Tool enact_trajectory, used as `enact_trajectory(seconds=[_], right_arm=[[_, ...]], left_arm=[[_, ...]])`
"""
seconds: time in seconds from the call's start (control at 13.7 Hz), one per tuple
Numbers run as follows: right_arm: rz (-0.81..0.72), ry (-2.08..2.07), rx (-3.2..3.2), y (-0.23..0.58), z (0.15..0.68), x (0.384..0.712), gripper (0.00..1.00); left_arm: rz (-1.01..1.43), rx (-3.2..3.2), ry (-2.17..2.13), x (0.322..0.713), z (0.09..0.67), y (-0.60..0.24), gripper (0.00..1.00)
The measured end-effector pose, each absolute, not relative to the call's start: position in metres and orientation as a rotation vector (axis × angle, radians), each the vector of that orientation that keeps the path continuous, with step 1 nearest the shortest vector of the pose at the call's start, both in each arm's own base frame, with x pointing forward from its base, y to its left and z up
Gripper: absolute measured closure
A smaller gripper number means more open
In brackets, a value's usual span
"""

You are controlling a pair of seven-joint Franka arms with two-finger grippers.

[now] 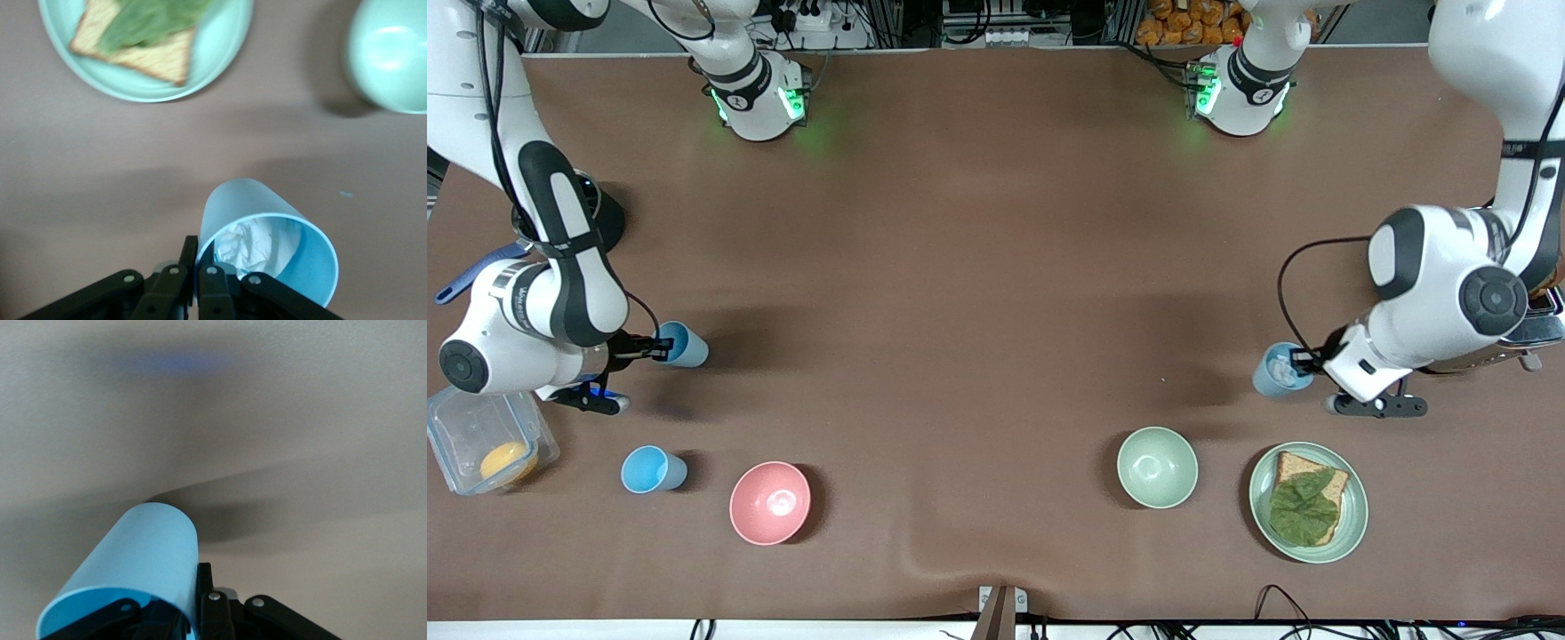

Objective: Stack blue cups with both arms
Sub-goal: 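Lift both blue cups and carry them toward the table's middle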

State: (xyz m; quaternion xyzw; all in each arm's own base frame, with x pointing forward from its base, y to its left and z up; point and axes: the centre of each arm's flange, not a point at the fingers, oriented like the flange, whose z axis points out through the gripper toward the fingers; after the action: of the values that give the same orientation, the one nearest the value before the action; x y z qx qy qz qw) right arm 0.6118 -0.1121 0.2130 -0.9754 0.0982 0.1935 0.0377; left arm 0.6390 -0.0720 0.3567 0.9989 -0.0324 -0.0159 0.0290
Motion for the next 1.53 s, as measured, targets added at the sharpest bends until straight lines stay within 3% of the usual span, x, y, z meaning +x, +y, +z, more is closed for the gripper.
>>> enact_trajectory(seconds=[0.29,0.8,1.24,1.53], right_arm=[[0.594,0.258,-2.99,-0.104,0.281,0.613,0.95],[0.64,0.23,-2.896,-0.027,0.41,0.609,0.95],[0.681,0.474,-2.859,0.118,0.419,0.607,0.95],[0.706,0.605,-2.813,0.146,0.421,0.603,0.95]], left_arm=[[-0.042,3.043,0.009,0.622,0.396,-0.174,0.96],[-0.125,3.044,0.188,0.559,0.386,-0.324,0.96],[-0.242,3.067,0.229,0.48,0.339,-0.438,0.96],[-0.231,3.026,0.232,0.426,0.286,-0.489,0.96]])
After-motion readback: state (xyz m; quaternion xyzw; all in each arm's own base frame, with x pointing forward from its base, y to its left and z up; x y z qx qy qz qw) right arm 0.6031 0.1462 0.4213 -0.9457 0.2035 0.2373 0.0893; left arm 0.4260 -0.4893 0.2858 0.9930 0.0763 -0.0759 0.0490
